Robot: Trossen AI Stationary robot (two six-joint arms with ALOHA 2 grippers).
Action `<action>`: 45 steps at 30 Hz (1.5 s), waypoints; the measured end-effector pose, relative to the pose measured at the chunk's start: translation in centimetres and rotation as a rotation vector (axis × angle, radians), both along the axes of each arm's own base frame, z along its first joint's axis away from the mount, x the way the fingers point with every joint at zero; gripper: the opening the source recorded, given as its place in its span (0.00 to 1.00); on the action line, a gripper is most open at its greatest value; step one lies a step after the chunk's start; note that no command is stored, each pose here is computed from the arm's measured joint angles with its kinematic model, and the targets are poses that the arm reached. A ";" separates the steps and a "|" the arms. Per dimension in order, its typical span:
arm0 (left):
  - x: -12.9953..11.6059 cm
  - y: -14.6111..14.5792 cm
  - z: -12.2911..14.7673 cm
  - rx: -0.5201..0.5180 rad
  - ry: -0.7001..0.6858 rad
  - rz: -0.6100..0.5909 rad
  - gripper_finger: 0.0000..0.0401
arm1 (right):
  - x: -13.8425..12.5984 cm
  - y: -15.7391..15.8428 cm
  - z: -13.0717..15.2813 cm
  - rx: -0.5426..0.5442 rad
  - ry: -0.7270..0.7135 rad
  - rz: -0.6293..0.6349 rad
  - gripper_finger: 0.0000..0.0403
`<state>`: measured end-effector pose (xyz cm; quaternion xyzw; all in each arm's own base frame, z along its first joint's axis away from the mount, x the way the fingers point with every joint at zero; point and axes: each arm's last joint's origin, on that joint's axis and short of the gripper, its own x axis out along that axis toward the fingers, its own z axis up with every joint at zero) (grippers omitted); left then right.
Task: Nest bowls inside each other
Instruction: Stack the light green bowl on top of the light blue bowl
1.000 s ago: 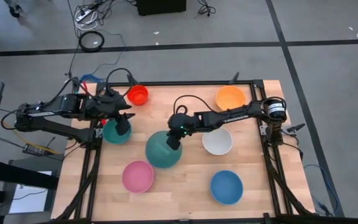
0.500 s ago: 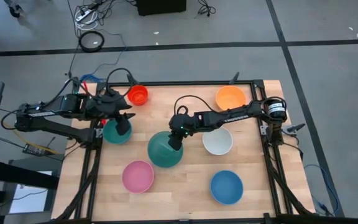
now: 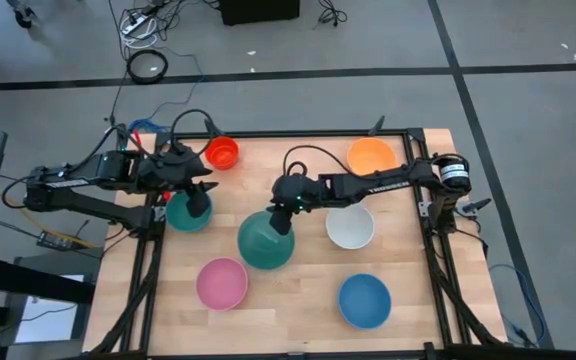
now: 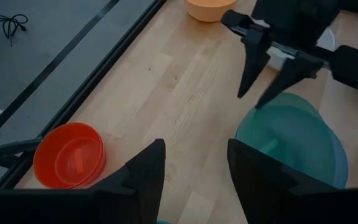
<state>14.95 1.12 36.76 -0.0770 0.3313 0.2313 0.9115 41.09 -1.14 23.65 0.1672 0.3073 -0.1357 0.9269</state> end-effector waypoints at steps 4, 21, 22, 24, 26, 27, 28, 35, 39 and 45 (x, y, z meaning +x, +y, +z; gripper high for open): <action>0.0 0.0 0.0 0.000 0.000 0.000 0.45 | 0.0 -0.5 -0.1 -0.016 0.006 -0.004 0.26; 0.0 0.0 0.0 0.000 -0.001 0.000 0.45 | -0.6 0.8 -1.0 -0.027 0.100 0.006 0.16; 0.0 0.0 0.0 0.000 0.000 0.000 0.45 | -0.6 0.9 -1.1 -0.026 0.104 0.004 0.15; 0.0 0.0 0.0 0.000 0.000 0.000 0.45 | -0.7 1.1 -1.3 -0.020 0.111 0.003 0.15; 0.0 0.0 0.0 0.000 0.000 0.000 0.45 | -0.7 1.2 -1.3 -0.041 0.114 0.004 0.14; 0.0 0.0 0.0 0.000 0.000 0.000 0.45 | -0.7 1.2 -1.3 -0.063 0.114 0.001 0.14; 0.0 0.0 0.0 0.000 0.000 0.000 0.45 | -0.7 1.2 -1.2 -0.084 0.109 -0.001 0.14; 0.0 0.0 0.0 0.000 0.001 0.000 0.45 | -0.8 1.2 1.3 -0.119 0.005 0.015 0.15; 0.0 0.0 0.0 0.000 0.000 0.000 0.45 | -0.7 1.5 0.8 -0.104 0.022 0.018 0.14; 0.0 0.0 0.0 0.000 0.000 0.001 0.45 | -0.4 2.1 -0.8 -0.093 0.083 0.033 0.13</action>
